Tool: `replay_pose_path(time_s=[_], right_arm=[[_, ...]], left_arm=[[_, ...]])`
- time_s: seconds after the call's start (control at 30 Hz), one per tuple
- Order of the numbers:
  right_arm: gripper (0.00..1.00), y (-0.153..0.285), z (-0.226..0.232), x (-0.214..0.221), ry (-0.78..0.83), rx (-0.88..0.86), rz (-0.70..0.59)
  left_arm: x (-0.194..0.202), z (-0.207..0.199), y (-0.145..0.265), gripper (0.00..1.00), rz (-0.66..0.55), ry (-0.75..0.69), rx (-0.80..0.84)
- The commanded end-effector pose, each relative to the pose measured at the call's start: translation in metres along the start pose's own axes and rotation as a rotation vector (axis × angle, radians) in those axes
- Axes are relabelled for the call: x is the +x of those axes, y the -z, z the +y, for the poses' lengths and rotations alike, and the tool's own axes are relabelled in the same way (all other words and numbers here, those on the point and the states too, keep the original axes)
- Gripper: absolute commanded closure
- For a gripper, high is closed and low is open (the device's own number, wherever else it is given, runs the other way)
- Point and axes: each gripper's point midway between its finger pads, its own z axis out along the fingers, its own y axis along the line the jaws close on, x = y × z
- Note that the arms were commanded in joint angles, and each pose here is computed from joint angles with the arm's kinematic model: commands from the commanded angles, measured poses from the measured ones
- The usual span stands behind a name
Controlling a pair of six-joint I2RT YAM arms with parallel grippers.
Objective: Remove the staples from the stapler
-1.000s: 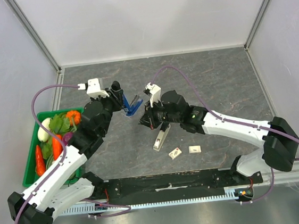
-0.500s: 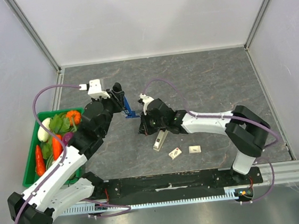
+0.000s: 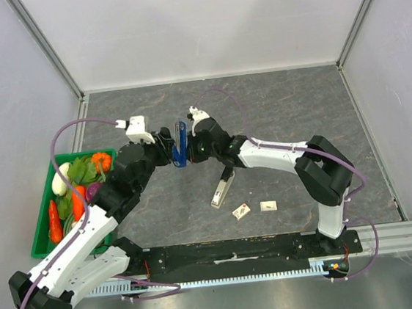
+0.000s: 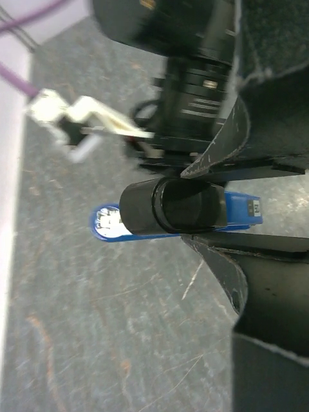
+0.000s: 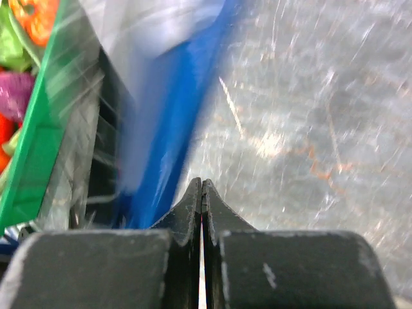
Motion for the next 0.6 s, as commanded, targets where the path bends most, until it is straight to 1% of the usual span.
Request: replay_pose_path(time_s=[0.0,0.1,0.17,0.27,0.37,0.43,0.5,0.57], right_arm=[[1.00,-0.009,0.021,-0.056,0.075,-0.064,-0.117],[1.00,-0.012,0.030,-0.069,0.123,-0.095,-0.134],[1.00,-0.012,0.039,-0.070,0.143,-0.137,-0.128],[1.00,-0.010,0.039,-0.069,0.154,-0.141,-0.124],[1.00,-0.005,0.022,-0.063,0.165,-0.065,-0.114],[1.00,0.001,0.003,-0.056,0.172,0.024,-0.096],[1.00,0.013,-0.013,-0.048,0.174,0.097,-0.077],[1.00,0.031,-0.021,-0.041,0.171,0.130,-0.070]], left_arm=[[0.038,-0.025,-0.010,0.98,0.138,0.007,0.130],[0.066,-0.030,-0.024,0.98,0.232,-0.012,0.151],[0.082,-0.028,-0.034,0.98,0.276,-0.016,0.133],[0.092,-0.021,-0.046,0.98,0.283,-0.009,0.086],[0.090,-0.007,-0.054,0.98,0.256,-0.013,-0.002],[0.088,0.001,-0.060,0.98,0.251,-0.031,-0.057],[0.086,0.006,-0.067,0.98,0.259,-0.057,-0.104],[0.087,0.008,-0.075,0.98,0.281,-0.085,-0.132]])
